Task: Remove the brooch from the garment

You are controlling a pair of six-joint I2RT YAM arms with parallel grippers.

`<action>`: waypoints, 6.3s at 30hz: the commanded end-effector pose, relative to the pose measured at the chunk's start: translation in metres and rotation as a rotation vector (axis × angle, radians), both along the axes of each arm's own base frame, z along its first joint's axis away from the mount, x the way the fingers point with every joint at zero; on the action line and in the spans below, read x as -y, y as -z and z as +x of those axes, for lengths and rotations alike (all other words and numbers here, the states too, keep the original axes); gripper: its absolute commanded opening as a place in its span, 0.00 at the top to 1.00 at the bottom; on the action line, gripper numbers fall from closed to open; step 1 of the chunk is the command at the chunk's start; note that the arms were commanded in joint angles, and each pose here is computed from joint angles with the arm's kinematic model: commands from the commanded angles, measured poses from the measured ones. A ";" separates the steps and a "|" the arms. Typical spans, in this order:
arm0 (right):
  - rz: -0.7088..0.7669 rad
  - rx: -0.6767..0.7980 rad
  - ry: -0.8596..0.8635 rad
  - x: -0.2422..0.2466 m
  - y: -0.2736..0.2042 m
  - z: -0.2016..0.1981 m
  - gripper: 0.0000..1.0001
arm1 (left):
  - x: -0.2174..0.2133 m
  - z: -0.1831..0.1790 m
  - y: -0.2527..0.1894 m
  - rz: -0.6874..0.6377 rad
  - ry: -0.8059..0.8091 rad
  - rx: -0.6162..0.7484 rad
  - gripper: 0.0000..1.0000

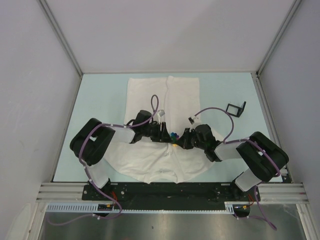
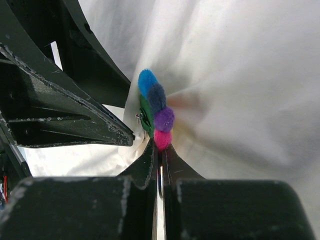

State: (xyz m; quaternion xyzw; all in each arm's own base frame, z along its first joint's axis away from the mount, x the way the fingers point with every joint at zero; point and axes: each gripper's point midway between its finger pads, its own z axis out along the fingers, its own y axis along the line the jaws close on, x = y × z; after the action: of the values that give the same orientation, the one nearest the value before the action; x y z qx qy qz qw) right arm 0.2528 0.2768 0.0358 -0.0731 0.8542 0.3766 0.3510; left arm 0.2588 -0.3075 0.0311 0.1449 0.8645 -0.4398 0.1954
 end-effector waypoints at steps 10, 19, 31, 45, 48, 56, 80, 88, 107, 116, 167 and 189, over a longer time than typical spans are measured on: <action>-0.008 0.008 -0.008 0.003 0.006 -0.001 1.00 | -0.005 0.003 0.009 -0.006 -0.024 -0.030 0.57; -0.010 -0.001 -0.013 0.002 0.009 -0.003 1.00 | -0.004 0.004 0.016 0.000 -0.026 -0.045 0.59; -0.010 0.000 -0.024 -0.001 0.013 -0.005 1.00 | -0.004 0.005 0.027 0.018 -0.041 -0.068 0.64; -0.021 -0.003 -0.021 -0.003 0.017 -0.005 1.00 | -0.005 0.005 0.032 0.048 -0.043 -0.069 0.67; -0.042 0.001 -0.015 0.000 0.018 -0.005 1.00 | -0.010 0.008 0.014 0.055 -0.065 -0.020 0.55; -0.151 0.052 0.051 0.009 0.008 -0.001 1.00 | -0.026 0.012 -0.026 0.071 -0.155 0.067 0.36; -0.642 0.311 0.315 0.055 -0.019 0.000 1.00 | -0.077 -0.012 0.009 0.149 -0.365 0.021 0.32; -0.707 0.395 0.275 0.048 -0.032 -0.004 1.00 | -0.071 -0.012 0.006 0.127 -0.333 0.019 0.30; -0.588 0.367 0.208 0.046 -0.069 -0.019 1.00 | -0.045 -0.015 -0.065 -0.008 -0.169 0.094 0.24; -0.290 0.242 -0.026 0.017 -0.091 -0.033 1.00 | -0.036 -0.046 -0.098 -0.120 -0.043 0.061 0.24; 0.063 0.047 -0.294 -0.013 -0.120 -0.092 0.25 | -0.024 -0.089 -0.128 -0.402 0.052 -0.060 1.00; 0.265 -0.002 -0.334 -0.068 -0.133 -0.128 0.26 | -0.030 -0.071 -0.135 -0.431 -0.052 -0.072 1.00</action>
State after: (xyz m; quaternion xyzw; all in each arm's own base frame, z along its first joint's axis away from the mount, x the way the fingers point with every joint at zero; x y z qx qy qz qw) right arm 0.1214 0.3304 0.1471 -0.1832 0.8016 0.4961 0.2788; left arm 0.1794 -0.2781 0.1528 0.0629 0.7732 -0.6050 0.1791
